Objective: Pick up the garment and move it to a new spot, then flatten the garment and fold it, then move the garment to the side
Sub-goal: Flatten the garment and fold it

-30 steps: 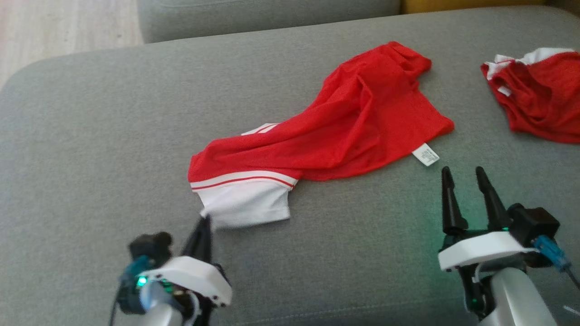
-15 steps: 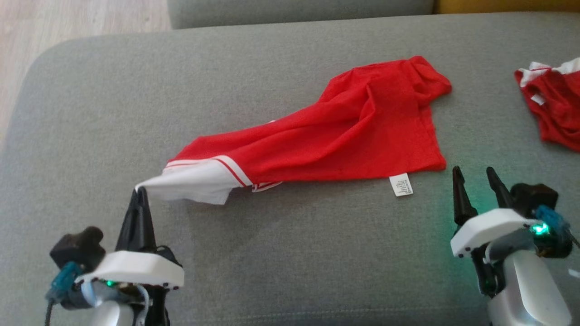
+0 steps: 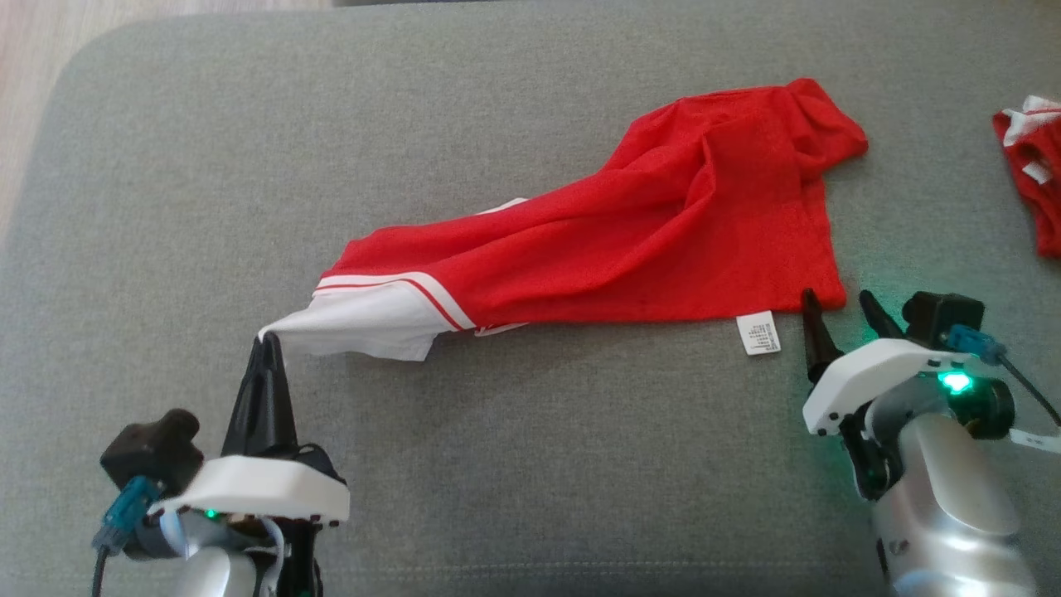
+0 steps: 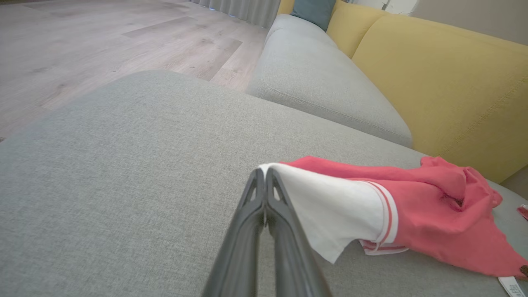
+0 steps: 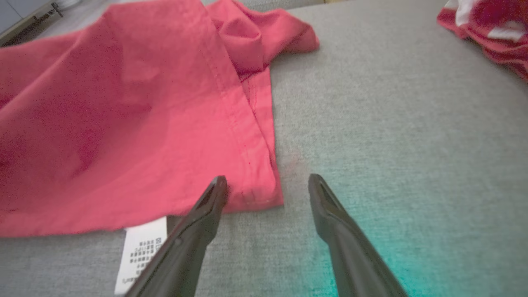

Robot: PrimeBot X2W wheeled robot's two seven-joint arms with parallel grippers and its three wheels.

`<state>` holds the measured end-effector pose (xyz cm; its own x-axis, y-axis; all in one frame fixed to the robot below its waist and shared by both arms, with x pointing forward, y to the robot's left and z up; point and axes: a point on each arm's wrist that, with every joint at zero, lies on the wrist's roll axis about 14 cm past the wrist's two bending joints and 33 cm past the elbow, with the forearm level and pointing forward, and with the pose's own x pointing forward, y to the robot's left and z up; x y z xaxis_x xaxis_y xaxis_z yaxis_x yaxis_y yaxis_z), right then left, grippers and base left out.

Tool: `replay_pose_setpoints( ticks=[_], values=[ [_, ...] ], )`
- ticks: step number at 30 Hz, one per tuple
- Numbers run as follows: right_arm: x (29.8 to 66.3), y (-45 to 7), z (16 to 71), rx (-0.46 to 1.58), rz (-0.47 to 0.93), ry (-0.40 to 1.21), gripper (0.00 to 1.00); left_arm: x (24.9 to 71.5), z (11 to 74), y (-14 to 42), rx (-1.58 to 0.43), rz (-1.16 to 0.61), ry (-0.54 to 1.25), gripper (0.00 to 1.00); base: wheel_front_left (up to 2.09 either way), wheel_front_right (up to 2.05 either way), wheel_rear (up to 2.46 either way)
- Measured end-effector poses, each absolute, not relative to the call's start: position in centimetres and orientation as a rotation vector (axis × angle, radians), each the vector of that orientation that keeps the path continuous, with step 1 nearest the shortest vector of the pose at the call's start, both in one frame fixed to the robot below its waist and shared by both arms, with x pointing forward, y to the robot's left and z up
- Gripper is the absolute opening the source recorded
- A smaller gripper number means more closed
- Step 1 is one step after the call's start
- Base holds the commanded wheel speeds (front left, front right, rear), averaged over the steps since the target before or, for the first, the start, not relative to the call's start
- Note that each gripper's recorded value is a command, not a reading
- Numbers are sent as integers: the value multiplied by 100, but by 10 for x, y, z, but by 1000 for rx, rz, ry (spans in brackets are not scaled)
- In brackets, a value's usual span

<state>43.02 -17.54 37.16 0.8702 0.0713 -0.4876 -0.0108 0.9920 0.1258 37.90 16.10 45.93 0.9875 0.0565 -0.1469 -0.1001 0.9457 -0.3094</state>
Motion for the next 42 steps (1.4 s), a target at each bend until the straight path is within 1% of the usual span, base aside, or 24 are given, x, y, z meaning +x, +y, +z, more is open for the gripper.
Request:
replay_pose_setpoints(
  ticks=[7,8,9,10,12,13,16,20,23,25,31,36,42],
  values=[
    [438,-169,365,117,60,548,100,379,455,162,-321,87,148,0,0,0,0],
    [439,-168,365,114,66,550,93,380,455,162,-321,87,146,0,0,0,0],
    [440,-166,364,115,71,553,71,380,455,162,-320,88,144,0,0,0,0],
    [441,-165,364,118,75,557,47,380,455,162,-320,88,145,0,0,0,0],
    [440,-161,364,132,83,562,13,380,455,162,-320,86,143,0,0,0,0],
    [440,-160,364,142,85,564,0,380,456,161,-321,84,138,0,0,0,0],
    [438,-155,366,167,94,555,0,382,462,159,-323,71,116,0,0,0,0],
    [441,-155,382,195,91,486,0,384,473,156,-329,51,77,0,0,0,0],
    [450,-153,410,208,103,377,0,388,489,154,-332,30,26,0,0,0,0],
    [457,-151,435,218,113,292,0,394,510,153,-333,10,-43,0,0,0,0],
    [467,-158,531,216,133,-7,0,400,587,145,-293,-85,-264,0,0,0,0],
    [446,-174,604,204,125,-220,0,389,658,139,-223,-168,-449,0,0,0,0],
    [401,-187,690,173,121,-450,0,361,751,130,-112,-257,-697,0,0,0,0]
  ],
)
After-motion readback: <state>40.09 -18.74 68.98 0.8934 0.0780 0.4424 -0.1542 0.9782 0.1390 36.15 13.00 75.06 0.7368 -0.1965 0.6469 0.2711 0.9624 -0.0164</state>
